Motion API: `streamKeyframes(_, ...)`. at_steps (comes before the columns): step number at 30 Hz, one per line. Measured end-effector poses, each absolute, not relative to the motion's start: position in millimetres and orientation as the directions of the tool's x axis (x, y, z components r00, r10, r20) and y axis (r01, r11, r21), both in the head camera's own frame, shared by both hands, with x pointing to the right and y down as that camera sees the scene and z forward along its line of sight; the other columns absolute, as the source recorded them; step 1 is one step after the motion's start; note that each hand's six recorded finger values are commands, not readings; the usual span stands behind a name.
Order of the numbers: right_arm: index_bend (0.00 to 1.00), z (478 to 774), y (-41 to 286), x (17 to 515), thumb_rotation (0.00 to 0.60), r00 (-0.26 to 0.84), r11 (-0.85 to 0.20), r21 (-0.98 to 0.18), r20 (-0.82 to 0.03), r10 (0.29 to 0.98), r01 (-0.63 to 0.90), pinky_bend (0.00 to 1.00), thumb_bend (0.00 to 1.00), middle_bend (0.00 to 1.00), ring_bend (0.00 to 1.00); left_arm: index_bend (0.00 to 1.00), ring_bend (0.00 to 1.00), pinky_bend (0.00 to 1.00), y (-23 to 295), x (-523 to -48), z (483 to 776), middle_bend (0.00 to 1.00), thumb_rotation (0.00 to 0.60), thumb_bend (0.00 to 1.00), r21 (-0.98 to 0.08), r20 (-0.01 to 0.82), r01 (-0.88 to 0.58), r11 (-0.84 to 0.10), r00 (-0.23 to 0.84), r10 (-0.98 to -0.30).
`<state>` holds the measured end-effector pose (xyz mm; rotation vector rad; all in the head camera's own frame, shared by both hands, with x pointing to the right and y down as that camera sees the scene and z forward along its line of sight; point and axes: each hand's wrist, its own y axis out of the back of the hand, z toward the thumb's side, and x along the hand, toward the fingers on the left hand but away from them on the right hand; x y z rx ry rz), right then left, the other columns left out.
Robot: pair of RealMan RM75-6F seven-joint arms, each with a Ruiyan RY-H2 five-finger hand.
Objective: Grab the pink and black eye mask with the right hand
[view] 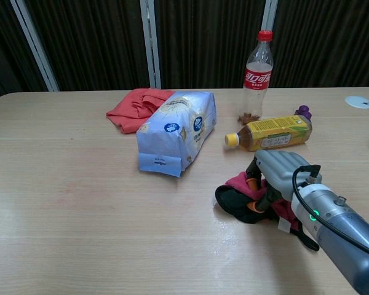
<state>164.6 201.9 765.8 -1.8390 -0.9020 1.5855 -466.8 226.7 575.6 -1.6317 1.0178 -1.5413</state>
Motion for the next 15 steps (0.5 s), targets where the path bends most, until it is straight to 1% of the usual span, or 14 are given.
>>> streamKeyframes(6,0.76,768,186,205,0.600,0.001,-0.607,-0.791,-0.609,0.794,0.073,0.72,0.31,0.67,0.57,0.00,0.00,0.00,227,-466,576,0.00,0.600,0.00,-0.871,0.483,-0.100,-0.481,0.002,-0.876)
streamKeyframes(15,0.76,758,159,289,0.600,-0.133,-0.562,-0.827,-0.556,0.820,-0.004,0.72,0.31,0.67,0.57,0.00,0.00,0.00,228,-464,577,0.00,0.600,0.00,-0.873,0.482,-0.087,-0.480,0.003,-0.876)
